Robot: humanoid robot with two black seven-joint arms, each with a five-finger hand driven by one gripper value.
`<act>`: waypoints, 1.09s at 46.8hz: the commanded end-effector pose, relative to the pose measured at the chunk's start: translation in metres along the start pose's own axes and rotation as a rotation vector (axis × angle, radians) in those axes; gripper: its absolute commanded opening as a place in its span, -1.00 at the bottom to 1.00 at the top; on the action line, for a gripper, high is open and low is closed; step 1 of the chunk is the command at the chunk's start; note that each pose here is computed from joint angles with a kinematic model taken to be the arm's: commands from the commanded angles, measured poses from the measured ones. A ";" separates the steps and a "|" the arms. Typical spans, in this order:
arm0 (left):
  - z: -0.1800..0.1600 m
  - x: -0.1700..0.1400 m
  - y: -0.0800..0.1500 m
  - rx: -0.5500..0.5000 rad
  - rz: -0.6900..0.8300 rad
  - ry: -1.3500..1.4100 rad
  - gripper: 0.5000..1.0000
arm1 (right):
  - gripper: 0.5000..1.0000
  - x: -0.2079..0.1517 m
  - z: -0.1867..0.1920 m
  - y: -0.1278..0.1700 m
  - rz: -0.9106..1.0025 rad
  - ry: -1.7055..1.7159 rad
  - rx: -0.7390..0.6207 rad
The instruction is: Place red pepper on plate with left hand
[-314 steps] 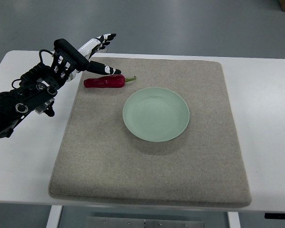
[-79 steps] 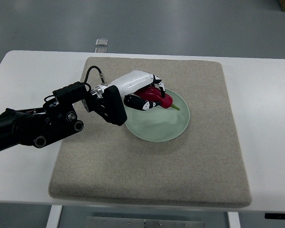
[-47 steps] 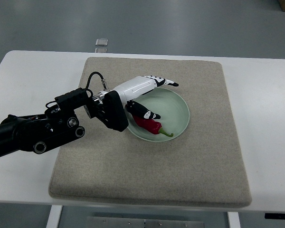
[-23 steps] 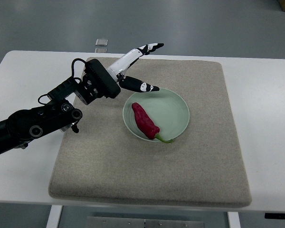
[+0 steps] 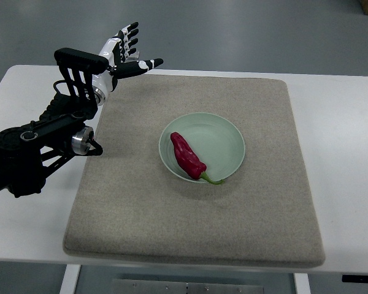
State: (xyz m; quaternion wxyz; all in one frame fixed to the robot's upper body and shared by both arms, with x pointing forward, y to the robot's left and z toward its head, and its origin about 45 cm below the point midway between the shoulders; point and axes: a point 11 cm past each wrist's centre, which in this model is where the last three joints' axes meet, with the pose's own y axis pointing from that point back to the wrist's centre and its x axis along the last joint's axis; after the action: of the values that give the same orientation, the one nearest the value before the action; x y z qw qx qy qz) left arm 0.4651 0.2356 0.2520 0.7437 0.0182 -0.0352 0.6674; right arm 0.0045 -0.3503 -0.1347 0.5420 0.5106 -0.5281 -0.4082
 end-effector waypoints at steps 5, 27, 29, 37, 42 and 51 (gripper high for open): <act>-0.010 0.009 -0.002 0.054 0.057 0.100 0.97 | 0.71 0.000 0.000 0.000 0.000 0.001 0.000; -0.026 0.020 0.004 0.128 0.136 0.295 0.99 | 0.71 0.000 0.000 0.000 -0.001 0.000 0.000; -0.027 0.025 0.005 0.124 0.163 0.335 0.99 | 0.71 0.000 0.000 0.000 -0.001 0.000 0.000; -0.037 0.044 0.013 0.122 0.247 0.438 1.00 | 0.71 -0.001 0.000 0.000 -0.005 -0.003 0.000; -0.035 0.047 0.013 0.115 0.261 0.458 1.00 | 0.71 -0.004 0.000 0.000 -0.018 0.001 0.000; -0.031 0.051 0.011 0.100 0.277 0.489 1.00 | 0.71 0.002 -0.002 0.000 0.007 0.001 0.002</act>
State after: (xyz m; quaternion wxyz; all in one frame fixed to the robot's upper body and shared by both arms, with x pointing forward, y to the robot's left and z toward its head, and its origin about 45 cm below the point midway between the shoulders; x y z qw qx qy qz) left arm 0.4601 0.2886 0.2238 0.6330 -0.1048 0.1719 0.7475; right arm 0.0049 -0.3518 -0.1345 0.5432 0.5098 -0.5288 -0.4067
